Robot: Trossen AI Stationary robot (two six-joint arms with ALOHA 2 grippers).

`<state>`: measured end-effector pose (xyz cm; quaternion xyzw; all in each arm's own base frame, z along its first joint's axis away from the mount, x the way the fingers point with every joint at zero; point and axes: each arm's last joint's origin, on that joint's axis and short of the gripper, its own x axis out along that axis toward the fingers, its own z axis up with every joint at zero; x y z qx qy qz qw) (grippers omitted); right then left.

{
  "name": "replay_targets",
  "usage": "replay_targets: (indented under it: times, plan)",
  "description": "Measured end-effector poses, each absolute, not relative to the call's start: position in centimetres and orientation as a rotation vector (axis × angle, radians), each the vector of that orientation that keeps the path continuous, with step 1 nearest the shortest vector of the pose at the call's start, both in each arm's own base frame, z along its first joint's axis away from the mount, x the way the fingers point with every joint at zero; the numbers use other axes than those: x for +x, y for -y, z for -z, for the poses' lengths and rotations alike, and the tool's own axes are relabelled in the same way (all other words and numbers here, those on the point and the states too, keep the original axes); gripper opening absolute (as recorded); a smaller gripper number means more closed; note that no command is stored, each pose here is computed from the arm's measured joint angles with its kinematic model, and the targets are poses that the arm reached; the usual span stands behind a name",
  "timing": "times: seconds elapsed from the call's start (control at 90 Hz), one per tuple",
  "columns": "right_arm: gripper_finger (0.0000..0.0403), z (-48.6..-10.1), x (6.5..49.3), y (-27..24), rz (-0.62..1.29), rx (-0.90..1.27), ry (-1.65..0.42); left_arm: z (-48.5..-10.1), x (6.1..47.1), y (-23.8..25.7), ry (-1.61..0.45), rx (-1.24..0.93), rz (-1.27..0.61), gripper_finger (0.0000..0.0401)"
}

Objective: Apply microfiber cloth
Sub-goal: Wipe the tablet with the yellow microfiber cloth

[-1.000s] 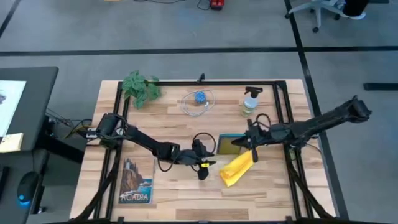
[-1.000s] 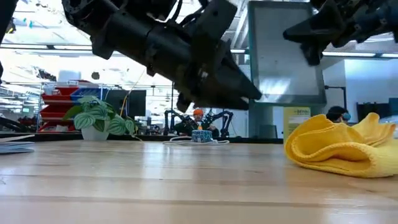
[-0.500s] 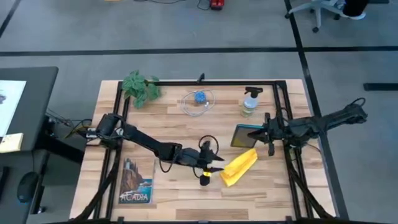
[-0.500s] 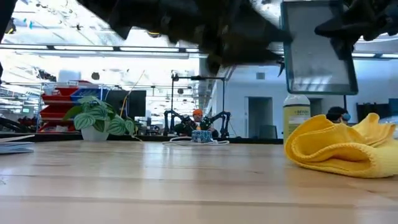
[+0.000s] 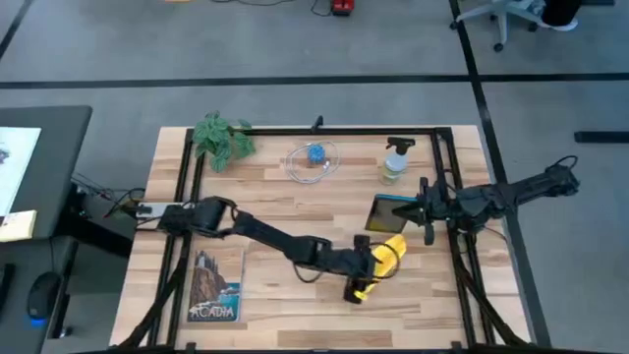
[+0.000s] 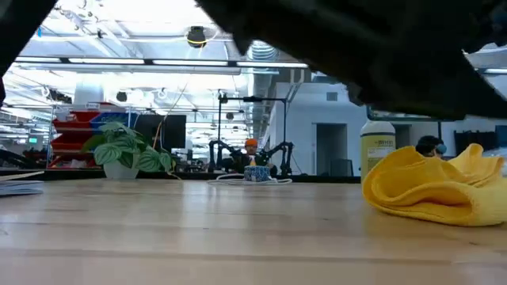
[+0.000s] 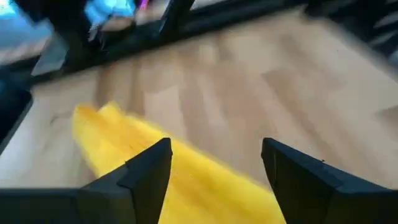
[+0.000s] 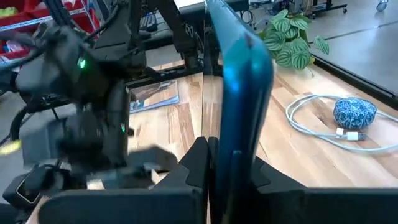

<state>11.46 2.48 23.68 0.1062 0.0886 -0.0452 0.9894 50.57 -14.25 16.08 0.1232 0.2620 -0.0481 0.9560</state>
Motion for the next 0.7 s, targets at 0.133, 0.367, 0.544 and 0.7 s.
replay_targets:
  times: [0.133, 0.367, 0.544, 0.7]
  plan:
    - [0.0014, -23.6, 11.4, -2.5, 0.092, 0.21, -0.187, -15.0, 51.2, 14.4, -0.678, 0.234, 0.048, 0.0221]
    - [0.0014, -23.4, 11.4, -2.5, 0.094, 0.204, -0.202, -14.4, 50.1, 13.7, -0.834, 0.197, -0.138, 0.0172]
    - [0.0014, -23.4, 11.4, -2.5, 0.094, 0.203, -0.203, -13.9, 49.2, 13.5, -0.931, 0.172, -0.187, 0.0105]
    - [0.0014, -23.4, 11.4, -2.5, 0.094, 0.204, -0.203, -14.2, 48.5, 13.5, -0.964, 0.203, -0.24, 0.0035]
